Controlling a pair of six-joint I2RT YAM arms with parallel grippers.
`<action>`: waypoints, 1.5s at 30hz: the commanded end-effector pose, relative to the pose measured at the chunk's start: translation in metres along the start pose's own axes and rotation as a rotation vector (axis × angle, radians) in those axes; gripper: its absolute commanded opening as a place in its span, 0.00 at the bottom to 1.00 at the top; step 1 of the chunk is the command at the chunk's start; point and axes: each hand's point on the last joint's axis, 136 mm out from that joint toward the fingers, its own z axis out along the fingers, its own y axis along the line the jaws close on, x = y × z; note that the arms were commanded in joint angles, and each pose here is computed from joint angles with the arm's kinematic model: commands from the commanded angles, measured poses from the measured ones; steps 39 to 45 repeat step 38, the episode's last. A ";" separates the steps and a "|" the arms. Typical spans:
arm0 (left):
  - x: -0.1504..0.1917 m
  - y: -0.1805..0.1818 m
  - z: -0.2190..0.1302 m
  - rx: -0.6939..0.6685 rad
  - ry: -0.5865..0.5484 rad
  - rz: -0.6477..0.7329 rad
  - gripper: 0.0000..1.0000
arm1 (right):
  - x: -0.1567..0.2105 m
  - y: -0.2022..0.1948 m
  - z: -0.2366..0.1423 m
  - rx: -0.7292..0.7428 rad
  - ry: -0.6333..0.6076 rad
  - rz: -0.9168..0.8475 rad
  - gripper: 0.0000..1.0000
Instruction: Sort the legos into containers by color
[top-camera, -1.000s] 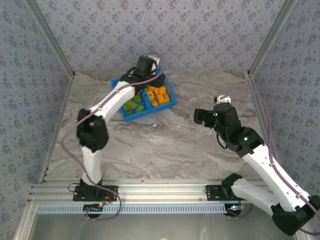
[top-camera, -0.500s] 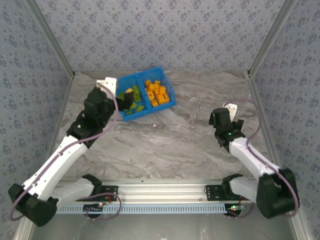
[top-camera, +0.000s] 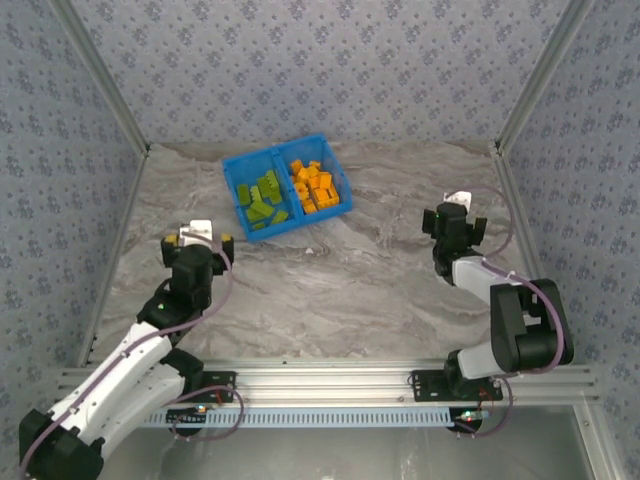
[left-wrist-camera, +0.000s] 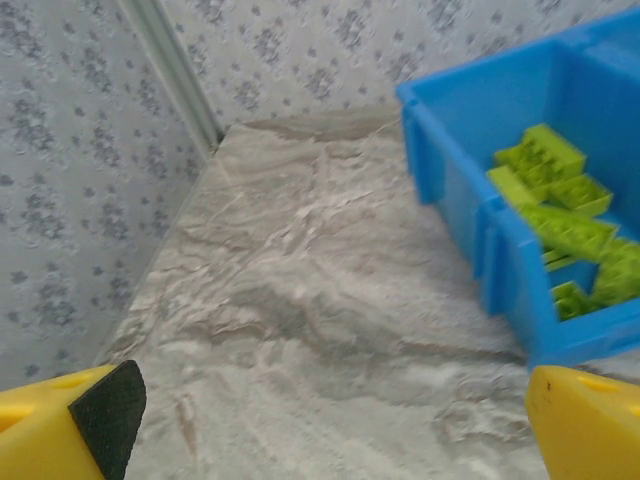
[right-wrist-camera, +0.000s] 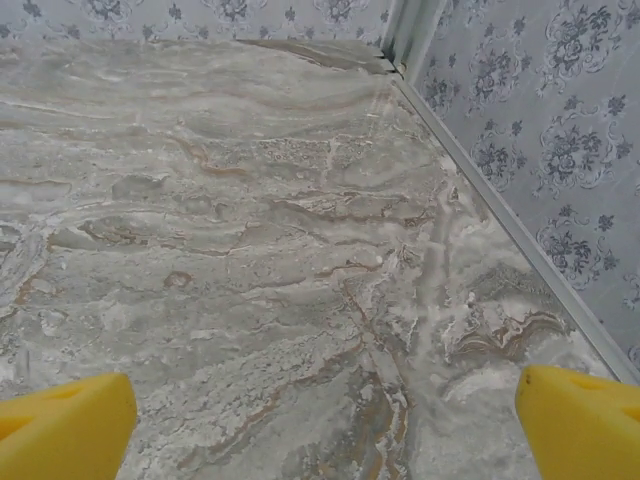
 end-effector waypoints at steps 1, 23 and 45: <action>0.003 0.022 0.004 -0.127 -0.019 0.023 0.99 | 0.033 -0.010 -0.020 -0.024 -0.030 0.025 1.00; 0.067 0.014 0.150 0.011 0.008 -0.208 0.99 | 0.044 0.016 0.011 -0.284 -0.053 0.039 1.00; 0.070 0.011 0.151 0.043 0.046 -0.204 0.99 | 0.044 0.019 0.011 -0.309 -0.049 0.038 1.00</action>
